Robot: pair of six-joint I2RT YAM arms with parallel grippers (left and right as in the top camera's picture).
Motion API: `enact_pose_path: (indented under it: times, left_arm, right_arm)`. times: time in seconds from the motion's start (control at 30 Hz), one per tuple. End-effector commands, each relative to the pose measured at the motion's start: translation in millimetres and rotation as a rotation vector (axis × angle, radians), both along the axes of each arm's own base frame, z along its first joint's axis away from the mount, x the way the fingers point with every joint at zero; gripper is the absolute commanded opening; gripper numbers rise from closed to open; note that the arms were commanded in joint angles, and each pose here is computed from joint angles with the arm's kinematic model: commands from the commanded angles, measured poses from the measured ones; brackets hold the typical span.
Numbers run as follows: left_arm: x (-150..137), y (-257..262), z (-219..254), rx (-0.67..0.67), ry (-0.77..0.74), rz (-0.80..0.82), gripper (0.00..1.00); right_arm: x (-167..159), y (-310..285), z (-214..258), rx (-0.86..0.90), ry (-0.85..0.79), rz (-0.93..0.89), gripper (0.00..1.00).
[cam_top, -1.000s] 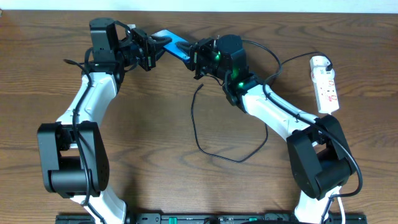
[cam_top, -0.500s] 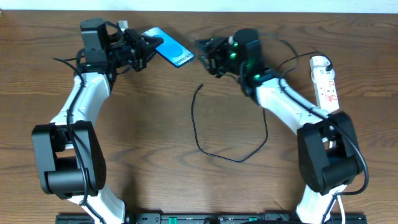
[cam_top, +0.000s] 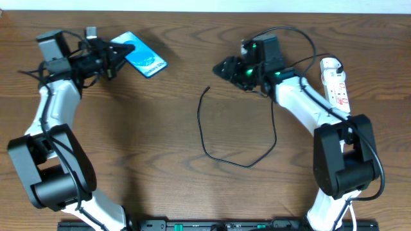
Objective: Plug charger to phone and switch on socket
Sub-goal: 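Release the phone from the right gripper and grasp the black cable end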
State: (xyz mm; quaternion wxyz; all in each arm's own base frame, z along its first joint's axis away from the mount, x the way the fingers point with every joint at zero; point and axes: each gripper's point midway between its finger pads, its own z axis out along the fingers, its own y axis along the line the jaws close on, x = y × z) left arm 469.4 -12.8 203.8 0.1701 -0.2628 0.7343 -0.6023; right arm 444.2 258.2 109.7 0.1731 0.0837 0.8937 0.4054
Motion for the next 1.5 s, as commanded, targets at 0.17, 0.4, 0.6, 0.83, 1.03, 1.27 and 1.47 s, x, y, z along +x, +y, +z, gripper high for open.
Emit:
enact_pose_path:
  times: [0.17,0.4,0.6,0.83,1.03,1.27,1.47]
  left_arm:
    - [-13,17,23,-0.010,-0.118,-0.046,0.08]
    - [-13,17,21,-0.009,-0.110,-0.041,0.07]
    - [-13,19,13,-0.002,-0.085,-0.020,0.08]
    - [-12,17,13,0.002,-0.087,-0.022,0.07]
    - [-10,14,10,0.023,-0.092,-0.019,0.07]
    - [-10,14,10,0.023,-0.092,-0.019,0.07]
    - [-10,14,10,0.022,-0.090,-0.019,0.07]
  right_arm:
    - [-2,43,-8,-0.089,0.027,0.127,0.52]
    - [6,44,-49,-0.166,0.195,0.106,0.39]
    - [-4,38,-81,-0.203,0.288,0.102,0.31]
    - [-2,35,-88,-0.223,0.310,0.057,0.28]
    - [-9,42,-93,-0.223,0.340,0.051,0.25]
    - [-14,46,-109,-0.228,0.373,0.050,0.24]
    - [-10,42,-109,-0.224,0.370,0.041,0.18]
